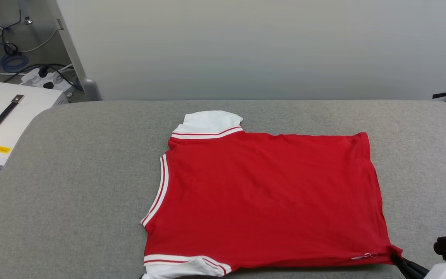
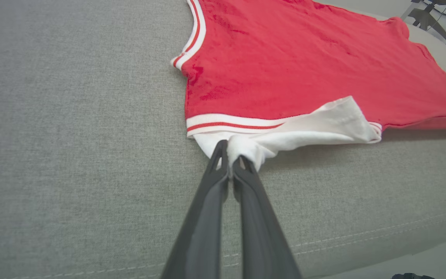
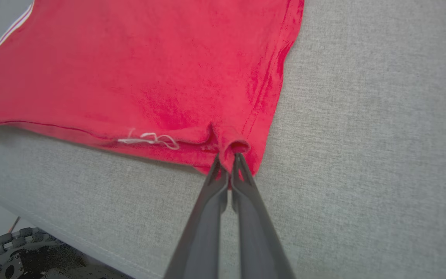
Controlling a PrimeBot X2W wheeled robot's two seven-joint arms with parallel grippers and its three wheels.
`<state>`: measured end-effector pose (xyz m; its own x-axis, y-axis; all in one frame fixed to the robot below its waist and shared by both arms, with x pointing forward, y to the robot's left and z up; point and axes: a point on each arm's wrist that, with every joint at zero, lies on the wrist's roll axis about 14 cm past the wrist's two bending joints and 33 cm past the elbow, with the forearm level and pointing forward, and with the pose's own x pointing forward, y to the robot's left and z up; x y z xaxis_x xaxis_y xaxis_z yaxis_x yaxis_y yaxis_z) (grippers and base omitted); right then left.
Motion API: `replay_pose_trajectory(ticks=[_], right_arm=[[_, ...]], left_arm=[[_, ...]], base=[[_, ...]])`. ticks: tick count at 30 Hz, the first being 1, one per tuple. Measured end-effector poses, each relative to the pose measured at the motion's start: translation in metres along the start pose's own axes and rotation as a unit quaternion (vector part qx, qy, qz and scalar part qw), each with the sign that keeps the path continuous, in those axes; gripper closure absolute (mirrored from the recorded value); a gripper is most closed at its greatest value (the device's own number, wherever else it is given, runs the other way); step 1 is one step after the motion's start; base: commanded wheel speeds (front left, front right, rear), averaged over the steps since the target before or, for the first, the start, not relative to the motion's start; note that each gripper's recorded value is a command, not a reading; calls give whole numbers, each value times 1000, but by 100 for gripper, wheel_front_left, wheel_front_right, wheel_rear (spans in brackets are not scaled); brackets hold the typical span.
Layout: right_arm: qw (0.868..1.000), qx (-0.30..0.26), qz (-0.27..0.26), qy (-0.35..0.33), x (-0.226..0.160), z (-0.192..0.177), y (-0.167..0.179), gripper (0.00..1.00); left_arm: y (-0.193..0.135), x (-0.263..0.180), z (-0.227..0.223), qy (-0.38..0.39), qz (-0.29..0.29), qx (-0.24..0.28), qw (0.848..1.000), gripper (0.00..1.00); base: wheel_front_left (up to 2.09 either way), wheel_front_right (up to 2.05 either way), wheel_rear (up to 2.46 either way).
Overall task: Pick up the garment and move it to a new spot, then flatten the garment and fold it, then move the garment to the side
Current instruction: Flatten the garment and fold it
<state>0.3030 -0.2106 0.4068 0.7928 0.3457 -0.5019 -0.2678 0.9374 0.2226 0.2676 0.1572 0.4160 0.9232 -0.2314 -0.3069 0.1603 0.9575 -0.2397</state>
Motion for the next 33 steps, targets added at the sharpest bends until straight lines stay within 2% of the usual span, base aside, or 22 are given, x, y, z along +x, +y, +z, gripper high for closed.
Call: replay_pose_trajectory(ticks=[11, 16, 25, 33], right_arm=[[999, -9, 2, -41, 20, 45, 5, 100], [999, -10, 3, -52, 40, 67, 5, 100], [999, -7, -18, -36, 81, 77, -15, 100], [999, -8, -47, 8, 110, 50, -36, 100]], left_arm=[[-3, 65, 79, -66, -58, 73, 993, 100], [-2, 105, 100, -66, -76, 103, 990, 100], [19, 166, 87, -11, -70, 125, 990, 100], [34, 191, 41, 52, -60, 119, 990, 100]], base=[[0, 0, 0], [0, 0, 0], [0, 0, 0], [0, 0, 0]])
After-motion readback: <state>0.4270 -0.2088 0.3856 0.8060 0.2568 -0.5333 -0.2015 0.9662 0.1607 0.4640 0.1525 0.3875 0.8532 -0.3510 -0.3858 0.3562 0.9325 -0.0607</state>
